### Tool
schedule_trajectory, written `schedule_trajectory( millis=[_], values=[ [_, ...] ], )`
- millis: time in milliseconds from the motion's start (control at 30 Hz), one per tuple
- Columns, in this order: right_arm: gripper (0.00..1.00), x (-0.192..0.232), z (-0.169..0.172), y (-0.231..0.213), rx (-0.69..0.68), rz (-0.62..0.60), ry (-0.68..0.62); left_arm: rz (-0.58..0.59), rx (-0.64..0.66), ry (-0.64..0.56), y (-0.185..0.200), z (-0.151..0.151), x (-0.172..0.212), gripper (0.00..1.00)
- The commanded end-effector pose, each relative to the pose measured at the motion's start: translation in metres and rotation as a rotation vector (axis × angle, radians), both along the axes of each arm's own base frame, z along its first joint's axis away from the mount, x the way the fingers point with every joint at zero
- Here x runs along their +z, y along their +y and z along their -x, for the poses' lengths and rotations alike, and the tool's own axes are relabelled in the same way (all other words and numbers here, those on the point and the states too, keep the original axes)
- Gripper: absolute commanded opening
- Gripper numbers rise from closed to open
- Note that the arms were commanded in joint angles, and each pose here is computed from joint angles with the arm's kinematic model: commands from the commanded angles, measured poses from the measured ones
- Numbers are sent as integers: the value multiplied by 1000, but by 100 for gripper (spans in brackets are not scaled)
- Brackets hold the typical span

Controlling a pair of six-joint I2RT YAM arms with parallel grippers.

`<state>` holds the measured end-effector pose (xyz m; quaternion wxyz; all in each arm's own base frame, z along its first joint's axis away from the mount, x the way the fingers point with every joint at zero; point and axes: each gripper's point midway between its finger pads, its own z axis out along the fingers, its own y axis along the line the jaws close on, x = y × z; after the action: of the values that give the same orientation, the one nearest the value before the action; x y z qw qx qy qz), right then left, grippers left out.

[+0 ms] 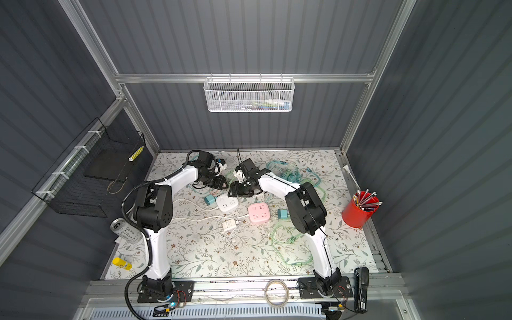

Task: Pull the plug off the socket
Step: 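Set the pink charger down beside the white hub and open the left gripper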

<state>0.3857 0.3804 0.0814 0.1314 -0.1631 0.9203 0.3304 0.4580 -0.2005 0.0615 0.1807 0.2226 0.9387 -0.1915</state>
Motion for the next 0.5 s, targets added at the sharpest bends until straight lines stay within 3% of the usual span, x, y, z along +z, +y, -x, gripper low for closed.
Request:
schedule_trajectory(
  millis=[0,467],
  values=[
    [60,17,-4,-3,4,-12,-58,-11,14,46,1,0,-3,25],
    [61,18,-3,-16,-15,-2,-55,-60,13,142,3,-3,-19,29]
  ],
)
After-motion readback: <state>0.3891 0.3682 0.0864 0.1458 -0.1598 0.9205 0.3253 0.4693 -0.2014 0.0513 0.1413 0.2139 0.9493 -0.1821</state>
